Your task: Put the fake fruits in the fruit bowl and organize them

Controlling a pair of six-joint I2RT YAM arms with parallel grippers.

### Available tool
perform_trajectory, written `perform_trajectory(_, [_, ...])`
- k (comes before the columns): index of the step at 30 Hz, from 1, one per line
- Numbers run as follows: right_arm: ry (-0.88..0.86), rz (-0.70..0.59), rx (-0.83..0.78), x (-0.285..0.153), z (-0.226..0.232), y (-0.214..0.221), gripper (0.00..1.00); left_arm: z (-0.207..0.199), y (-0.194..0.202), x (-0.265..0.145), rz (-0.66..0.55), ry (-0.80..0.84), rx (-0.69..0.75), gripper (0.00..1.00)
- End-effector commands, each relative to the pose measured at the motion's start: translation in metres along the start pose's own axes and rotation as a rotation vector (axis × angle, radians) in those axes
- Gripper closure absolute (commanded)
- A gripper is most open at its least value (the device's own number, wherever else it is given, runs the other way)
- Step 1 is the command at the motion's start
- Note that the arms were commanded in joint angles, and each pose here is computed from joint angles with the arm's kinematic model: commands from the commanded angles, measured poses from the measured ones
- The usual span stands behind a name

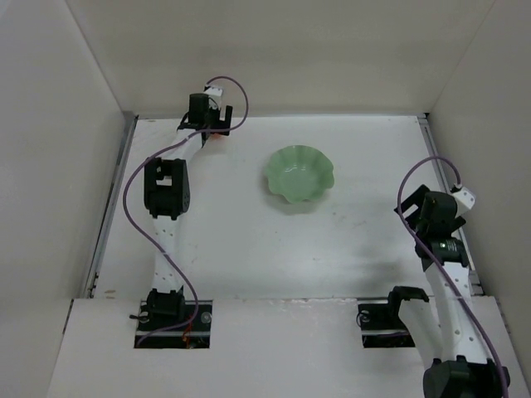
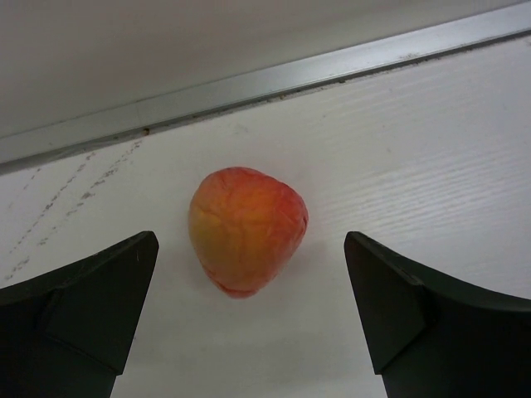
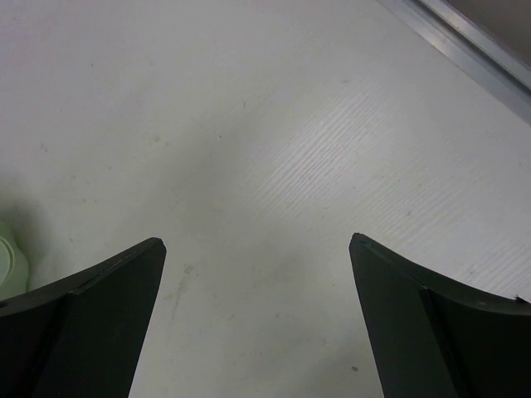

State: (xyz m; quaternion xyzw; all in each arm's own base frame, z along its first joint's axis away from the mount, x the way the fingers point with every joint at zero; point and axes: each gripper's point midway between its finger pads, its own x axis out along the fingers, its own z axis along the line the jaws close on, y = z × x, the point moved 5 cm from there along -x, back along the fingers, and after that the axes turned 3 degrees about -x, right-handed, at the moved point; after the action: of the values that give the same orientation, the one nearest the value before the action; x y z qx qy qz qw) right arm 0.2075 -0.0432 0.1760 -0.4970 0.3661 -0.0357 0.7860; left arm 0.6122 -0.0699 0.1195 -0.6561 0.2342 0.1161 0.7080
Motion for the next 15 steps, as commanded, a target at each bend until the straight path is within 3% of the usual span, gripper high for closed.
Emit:
perform_trajectory(1, [-0.019, -0.058, 0.008, -0.012, 0.001, -0.022, 0.0, 0.007, -0.058, 0.002, -0.203, -0.048, -0.004, 0.0])
perform_trajectory(7, [0.014, -0.048, 0.004, -0.023, -0.006, -0.026, 0.0, 0.005, -0.034, 0.033, -0.166, -0.048, -0.004, 0.01])
perform_trajectory(15, [0.039, -0.098, 0.011, -0.038, -0.009, -0.043, 0.0, -0.001, -0.015, 0.033, -0.081, 0.035, 0.011, 0.32])
